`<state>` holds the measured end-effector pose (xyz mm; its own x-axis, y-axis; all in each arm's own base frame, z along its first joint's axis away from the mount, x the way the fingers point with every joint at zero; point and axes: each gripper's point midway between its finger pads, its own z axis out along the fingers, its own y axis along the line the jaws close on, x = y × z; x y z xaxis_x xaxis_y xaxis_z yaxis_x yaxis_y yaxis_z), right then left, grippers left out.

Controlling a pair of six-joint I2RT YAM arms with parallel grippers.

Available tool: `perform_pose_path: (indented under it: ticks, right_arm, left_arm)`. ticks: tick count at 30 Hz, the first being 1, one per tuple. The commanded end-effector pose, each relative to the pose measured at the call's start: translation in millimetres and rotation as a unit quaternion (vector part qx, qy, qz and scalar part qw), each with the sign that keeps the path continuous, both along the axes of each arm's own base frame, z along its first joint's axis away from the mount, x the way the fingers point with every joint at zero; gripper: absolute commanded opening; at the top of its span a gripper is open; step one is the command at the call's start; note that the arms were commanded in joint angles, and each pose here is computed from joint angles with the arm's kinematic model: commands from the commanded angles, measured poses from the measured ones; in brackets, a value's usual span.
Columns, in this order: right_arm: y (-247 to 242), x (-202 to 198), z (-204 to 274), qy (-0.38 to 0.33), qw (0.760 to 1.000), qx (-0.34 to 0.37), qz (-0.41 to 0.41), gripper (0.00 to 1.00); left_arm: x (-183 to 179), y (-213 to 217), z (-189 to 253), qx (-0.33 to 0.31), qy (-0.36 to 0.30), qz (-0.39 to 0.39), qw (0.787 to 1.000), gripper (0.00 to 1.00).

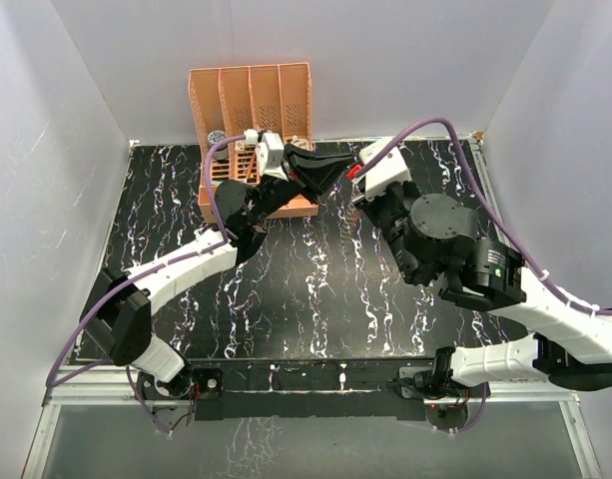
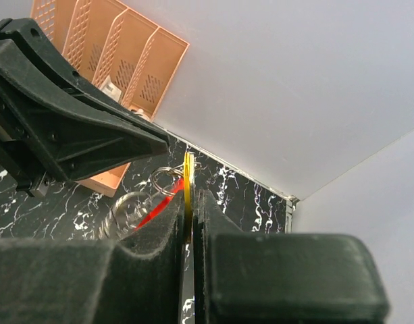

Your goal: Remove the keys from the keyring

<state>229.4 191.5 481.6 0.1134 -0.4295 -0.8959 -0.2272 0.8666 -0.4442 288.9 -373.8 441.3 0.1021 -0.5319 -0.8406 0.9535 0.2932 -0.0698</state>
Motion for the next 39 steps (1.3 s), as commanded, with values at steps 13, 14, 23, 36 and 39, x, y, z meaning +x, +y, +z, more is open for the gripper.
perform_pose_path:
  ticks: [13,14,23,36,39]
  right_arm:
    - [-4,4,12,-0.014,0.999,-0.044,-0.026,0.00]
    - [-2,5,11,-0.014,0.998,-0.058,-0.028,0.00]
    - [10,15,14,-0.017,0.986,-0.161,-0.049,0.00]
    - [7,18,33,-0.056,0.972,-0.215,-0.072,0.00]
    - [13,19,30,-0.059,0.970,-0.229,-0.053,0.00]
  left_arm:
    - [-21,24,37,0.020,-0.020,0.020,0.999,0.37]
    - [-22,30,39,0.017,-0.020,0.032,0.999,0.38]
    - [-20,53,11,0.062,-0.007,0.094,0.994,0.41]
    - [-14,81,-14,0.075,0.028,0.164,0.983,0.51]
    - [-14,84,-2,0.062,0.023,0.169,0.983,0.64]
